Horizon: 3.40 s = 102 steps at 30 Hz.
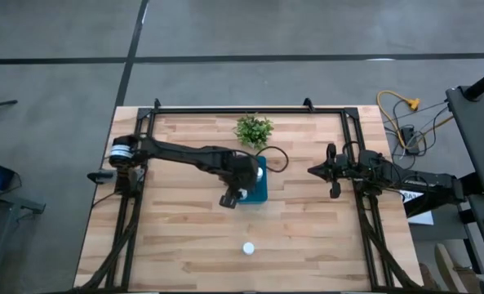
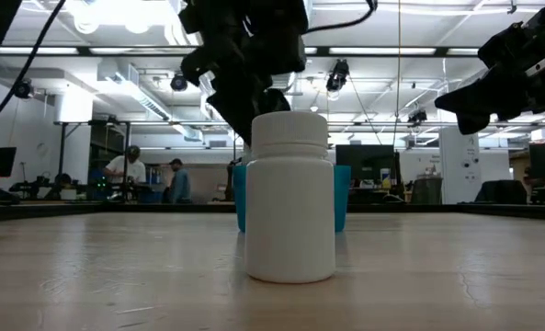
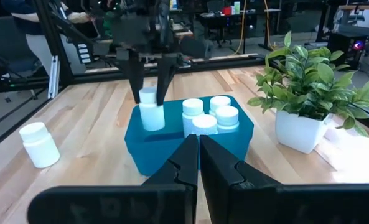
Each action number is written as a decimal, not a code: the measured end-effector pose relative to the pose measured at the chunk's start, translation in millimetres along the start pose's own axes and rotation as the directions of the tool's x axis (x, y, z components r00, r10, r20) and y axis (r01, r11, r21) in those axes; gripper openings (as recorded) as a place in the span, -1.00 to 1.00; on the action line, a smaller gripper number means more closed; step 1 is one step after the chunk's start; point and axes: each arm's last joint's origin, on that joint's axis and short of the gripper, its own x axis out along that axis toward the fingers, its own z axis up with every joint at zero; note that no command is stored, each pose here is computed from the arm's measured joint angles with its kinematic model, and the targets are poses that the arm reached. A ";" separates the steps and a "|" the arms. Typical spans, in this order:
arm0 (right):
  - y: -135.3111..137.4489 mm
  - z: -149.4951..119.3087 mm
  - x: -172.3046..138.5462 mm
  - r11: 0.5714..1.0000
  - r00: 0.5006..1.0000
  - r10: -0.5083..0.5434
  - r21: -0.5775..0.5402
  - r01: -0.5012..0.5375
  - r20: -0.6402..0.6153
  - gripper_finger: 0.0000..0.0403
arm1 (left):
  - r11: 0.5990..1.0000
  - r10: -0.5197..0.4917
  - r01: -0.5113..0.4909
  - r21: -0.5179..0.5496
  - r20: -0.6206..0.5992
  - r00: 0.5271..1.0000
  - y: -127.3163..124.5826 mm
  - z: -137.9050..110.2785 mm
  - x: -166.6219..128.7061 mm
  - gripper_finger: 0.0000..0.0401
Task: Pick and place pill bottles into a basket
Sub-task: Put the white pill bottle into the blue bin
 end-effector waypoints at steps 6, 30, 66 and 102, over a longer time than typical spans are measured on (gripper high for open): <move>0.0 0.1 -0.1 1.000 1.000 0.000 0.001 0.000 0.002 -0.96 | 1.000 -0.015 0.015 -0.006 -0.031 0.999 1.8 -1.7 14.2 -0.28; 0.0 0.0 0.0 1.000 1.000 0.000 -0.001 0.000 0.000 -0.96 | 1.000 -0.027 0.027 -0.005 -0.016 1.000 3.7 -1.0 28.0 -0.23; 0.0 0.0 0.0 1.000 1.000 0.000 -0.001 0.000 0.000 -0.96 | 1.000 -0.029 0.030 -0.008 0.004 1.000 3.7 -3.2 33.4 -0.17; 0.0 0.0 0.0 1.000 1.000 0.000 0.002 0.000 0.000 -0.96 | 0.996 -0.068 0.068 -0.052 0.006 0.998 8.9 -12.7 41.4 0.13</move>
